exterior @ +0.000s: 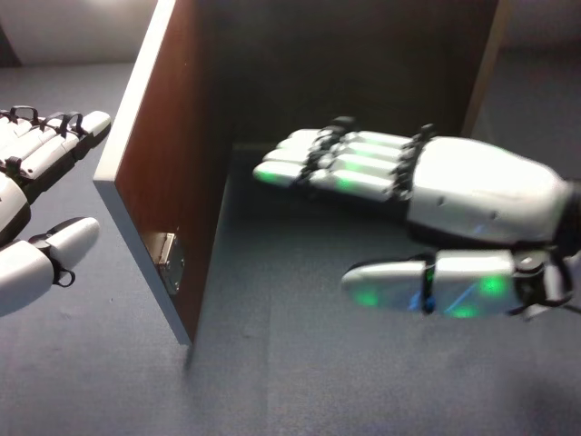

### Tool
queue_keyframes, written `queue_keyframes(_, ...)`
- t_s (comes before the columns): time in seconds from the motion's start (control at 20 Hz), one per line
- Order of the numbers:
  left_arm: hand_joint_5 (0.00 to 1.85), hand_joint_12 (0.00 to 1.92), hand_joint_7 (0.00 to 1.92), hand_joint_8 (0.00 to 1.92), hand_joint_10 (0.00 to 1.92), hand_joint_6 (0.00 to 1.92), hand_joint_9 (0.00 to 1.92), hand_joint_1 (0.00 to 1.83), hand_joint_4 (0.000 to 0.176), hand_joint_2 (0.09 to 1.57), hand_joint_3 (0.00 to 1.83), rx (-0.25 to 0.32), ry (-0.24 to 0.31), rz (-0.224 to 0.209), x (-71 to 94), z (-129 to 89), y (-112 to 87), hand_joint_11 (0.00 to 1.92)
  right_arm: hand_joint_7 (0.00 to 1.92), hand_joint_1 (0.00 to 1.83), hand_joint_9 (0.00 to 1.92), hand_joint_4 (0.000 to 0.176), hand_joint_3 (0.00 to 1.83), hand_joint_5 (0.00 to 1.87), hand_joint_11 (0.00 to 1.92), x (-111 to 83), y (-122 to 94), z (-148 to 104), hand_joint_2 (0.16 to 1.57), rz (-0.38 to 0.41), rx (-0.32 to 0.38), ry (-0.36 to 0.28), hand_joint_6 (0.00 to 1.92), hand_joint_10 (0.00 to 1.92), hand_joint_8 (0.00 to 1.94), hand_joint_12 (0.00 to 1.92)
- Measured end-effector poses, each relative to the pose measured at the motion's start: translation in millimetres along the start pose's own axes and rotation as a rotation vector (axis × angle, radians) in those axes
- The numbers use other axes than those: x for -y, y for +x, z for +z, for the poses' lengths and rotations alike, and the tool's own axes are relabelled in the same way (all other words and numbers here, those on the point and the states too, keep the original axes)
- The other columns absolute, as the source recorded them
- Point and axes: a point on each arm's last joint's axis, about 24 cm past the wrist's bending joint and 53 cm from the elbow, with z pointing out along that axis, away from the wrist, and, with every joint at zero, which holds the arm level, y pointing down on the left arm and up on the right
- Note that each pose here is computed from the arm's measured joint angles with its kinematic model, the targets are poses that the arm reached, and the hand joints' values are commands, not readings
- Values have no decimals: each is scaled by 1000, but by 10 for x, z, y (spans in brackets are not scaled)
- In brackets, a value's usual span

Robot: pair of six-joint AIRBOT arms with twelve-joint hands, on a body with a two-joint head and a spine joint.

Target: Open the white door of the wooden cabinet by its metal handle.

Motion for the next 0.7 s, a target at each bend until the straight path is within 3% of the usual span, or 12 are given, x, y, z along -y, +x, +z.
queue_keyframes(0.15, 0, 291, 0, 0, 0, 0, 0, 2, 0, 1491, 2, 9, 19, -12, 65, -26, -14, 0, 0, 21, 0, 0, 0, 0, 0, 175, -430, -321, 1379, -30, 93, 90, 0, 0, 0, 0)
queue_keyframes(0.2, 0, 82, 0, 0, 0, 0, 0, 31, 0, 1496, 2, 11, 29, -9, 88, -31, -17, 0, 0, 59, 0, 0, 0, 0, 0, 199, -525, -432, 1355, -53, 104, 113, 0, 0, 0, 0)
queue_keyframes(0.3, 0, 6, 0, 0, 0, 0, 0, 0, 0, 1471, 0, 19, 31, -24, 89, -37, -40, 0, 0, 7, 0, 0, 0, 0, 0, 254, -776, -651, 1356, -58, 183, 155, 0, 0, 0, 0)
queue_keyframes(0.5, 1, 0, 2, 0, 0, 0, 1, 0, 0, 1440, 0, 50, 67, -48, 166, -90, -145, 0, 0, 47, 0, 0, 17, 0, 0, 282, -936, -975, 1474, -33, 273, 187, 0, 0, 0, 0)
queue_keyframes(0.7, 0, 0, 0, 0, 0, 0, 0, 29, 0, 1445, 0, 84, 94, -66, 228, -144, -265, 0, 0, 130, 0, 0, 0, 1, 0, 290, -1134, -1350, 1390, -14, 393, 225, 1, 0, 0, 0)
